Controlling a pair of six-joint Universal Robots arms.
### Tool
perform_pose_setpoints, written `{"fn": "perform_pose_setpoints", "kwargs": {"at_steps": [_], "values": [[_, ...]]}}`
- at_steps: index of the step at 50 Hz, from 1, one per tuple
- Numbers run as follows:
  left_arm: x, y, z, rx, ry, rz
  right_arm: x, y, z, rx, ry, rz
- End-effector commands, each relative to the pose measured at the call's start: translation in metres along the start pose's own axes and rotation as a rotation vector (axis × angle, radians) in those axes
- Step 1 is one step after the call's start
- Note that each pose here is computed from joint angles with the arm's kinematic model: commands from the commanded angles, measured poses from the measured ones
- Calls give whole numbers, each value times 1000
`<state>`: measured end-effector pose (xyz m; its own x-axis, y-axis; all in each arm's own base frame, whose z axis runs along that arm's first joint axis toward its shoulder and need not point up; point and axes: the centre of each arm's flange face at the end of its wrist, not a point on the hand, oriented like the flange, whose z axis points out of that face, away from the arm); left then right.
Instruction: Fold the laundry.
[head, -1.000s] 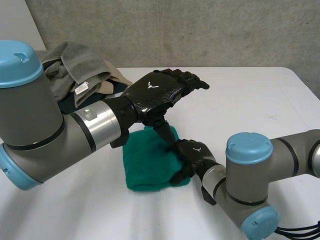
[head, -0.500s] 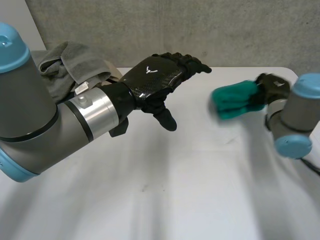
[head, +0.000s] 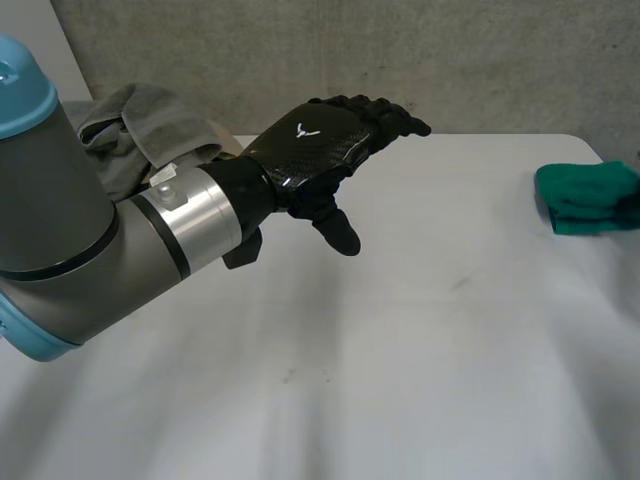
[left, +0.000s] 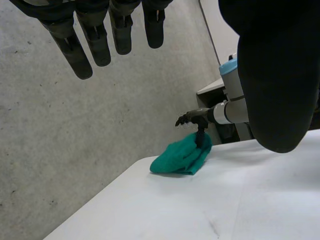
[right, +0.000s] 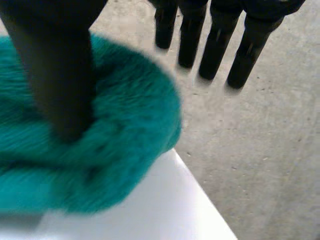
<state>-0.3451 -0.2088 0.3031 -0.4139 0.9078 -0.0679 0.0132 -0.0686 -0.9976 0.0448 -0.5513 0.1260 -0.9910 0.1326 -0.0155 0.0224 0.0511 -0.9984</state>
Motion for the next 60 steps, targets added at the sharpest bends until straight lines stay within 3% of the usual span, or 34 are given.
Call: {"fn": "perform_pose_setpoints", "kwargs": {"at_steps": [1, 11, 16, 21, 25, 27, 30, 35, 40, 49, 56, 60], "values": [[5, -3, 2, 9, 14, 2, 22, -12, 3, 50, 193, -193], [3, -6, 1, 17, 4, -13, -8, -71, -37, 172, 76, -262], [-2, -9, 0, 24, -22, -14, -69, -105, -96, 360, -136, -281], [-22, -14, -1, 40, -159, 1, -112, -98, -157, 363, -328, -338], [-75, -25, -9, 74, -417, 33, -136, -88, -212, 334, -477, -432], [-119, -30, -21, 87, -594, 55, -141, -85, -233, 325, -528, -476], [-171, -6, -29, 30, -740, 69, -148, -72, -266, 288, -600, -562], [-234, 33, -34, -86, -830, 205, -155, -42, -304, 179, -704, -659], [-278, 85, -24, -184, -833, 318, -153, -27, -316, 112, -738, -668], [-349, 130, -20, -64, -796, 431, -148, -14, -325, 59, -749, -667], [-350, 145, -11, -50, -802, 439, -145, -11, -326, 42, -744, -665], [-332, 109, -3, -13, -827, 417, -144, -11, -324, 46, -737, -665]]}}
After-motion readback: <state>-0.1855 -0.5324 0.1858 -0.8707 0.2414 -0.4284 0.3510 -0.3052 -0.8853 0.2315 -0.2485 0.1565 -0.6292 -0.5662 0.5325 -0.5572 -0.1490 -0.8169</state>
